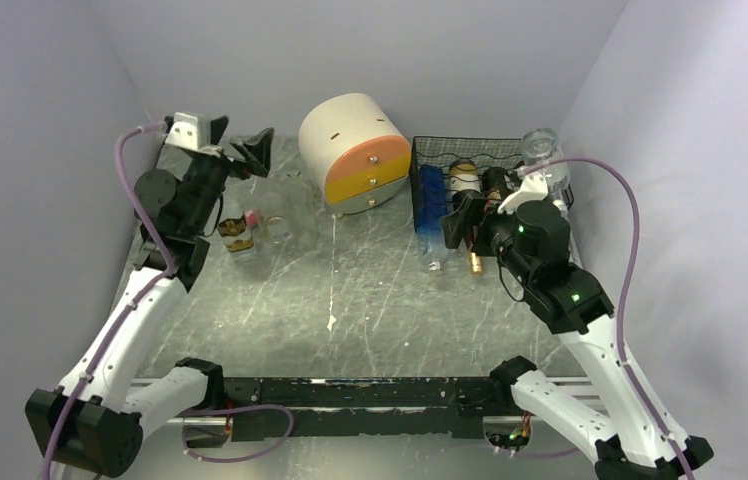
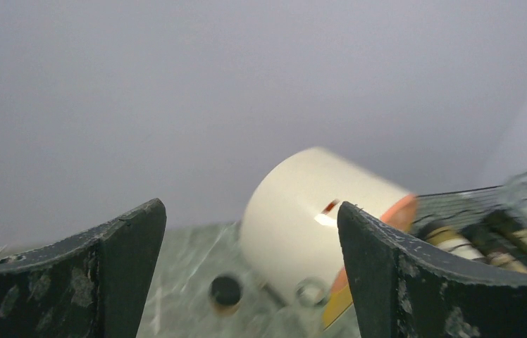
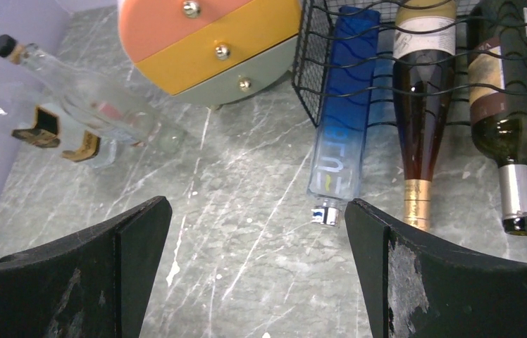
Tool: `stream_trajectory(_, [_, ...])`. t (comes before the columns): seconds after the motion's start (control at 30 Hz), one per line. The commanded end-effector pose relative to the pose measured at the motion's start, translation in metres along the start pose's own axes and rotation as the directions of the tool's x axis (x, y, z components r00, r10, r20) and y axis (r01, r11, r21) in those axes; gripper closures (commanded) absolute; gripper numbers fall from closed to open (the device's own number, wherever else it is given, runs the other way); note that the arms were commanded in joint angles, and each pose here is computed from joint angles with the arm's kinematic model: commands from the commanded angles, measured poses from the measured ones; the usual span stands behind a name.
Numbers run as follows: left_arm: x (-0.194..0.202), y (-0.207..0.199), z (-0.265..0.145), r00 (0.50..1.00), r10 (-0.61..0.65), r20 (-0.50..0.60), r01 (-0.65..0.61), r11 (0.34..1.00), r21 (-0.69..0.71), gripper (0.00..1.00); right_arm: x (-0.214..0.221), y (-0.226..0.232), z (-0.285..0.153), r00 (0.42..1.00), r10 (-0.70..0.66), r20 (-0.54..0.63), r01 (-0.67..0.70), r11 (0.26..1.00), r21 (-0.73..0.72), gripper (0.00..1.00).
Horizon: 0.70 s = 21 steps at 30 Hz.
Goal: Take the wine bottle off the wine rack
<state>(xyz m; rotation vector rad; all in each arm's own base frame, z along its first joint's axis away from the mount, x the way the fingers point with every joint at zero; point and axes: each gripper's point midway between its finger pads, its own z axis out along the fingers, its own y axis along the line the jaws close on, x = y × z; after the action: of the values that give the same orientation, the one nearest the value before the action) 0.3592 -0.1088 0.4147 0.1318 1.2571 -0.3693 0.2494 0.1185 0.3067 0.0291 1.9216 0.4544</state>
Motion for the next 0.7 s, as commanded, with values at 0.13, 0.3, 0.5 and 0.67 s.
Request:
stream_trajectory(0.13, [0.015, -0.09, -0.008, 1.0, 0.027, 0.007, -0.028, 0.922, 0.387, 0.03, -0.01, -0.03, 0.018, 0.998, -0.057, 0.004, 0.055, 0.978, 0.2, 0.0])
stream_trajectory(0.3, [0.021, -0.092, -0.029, 0.996, 0.076, 0.049, -0.089, 0.928, 0.362, 0.03, -0.008, -0.056, 0.041, 0.993, -0.116, 0.001, 0.109, 0.933, 0.343, 0.0])
stream_trajectory(0.5, [0.024, -0.099, -0.04, 0.986, 0.153, 0.067, -0.167, 0.928, 0.334, 0.02, -0.021, -0.093, 0.086, 0.994, -0.105, -0.008, 0.098, 0.896, 0.434, 0.0])
stream_trajectory(0.67, [0.035, -0.119, -0.048, 0.974, 0.208, 0.091, -0.226, 0.901, 0.369, 0.01, -0.047, -0.148, 0.099, 0.998, 0.039, 0.057, -0.06, 0.888, 0.457, 0.0])
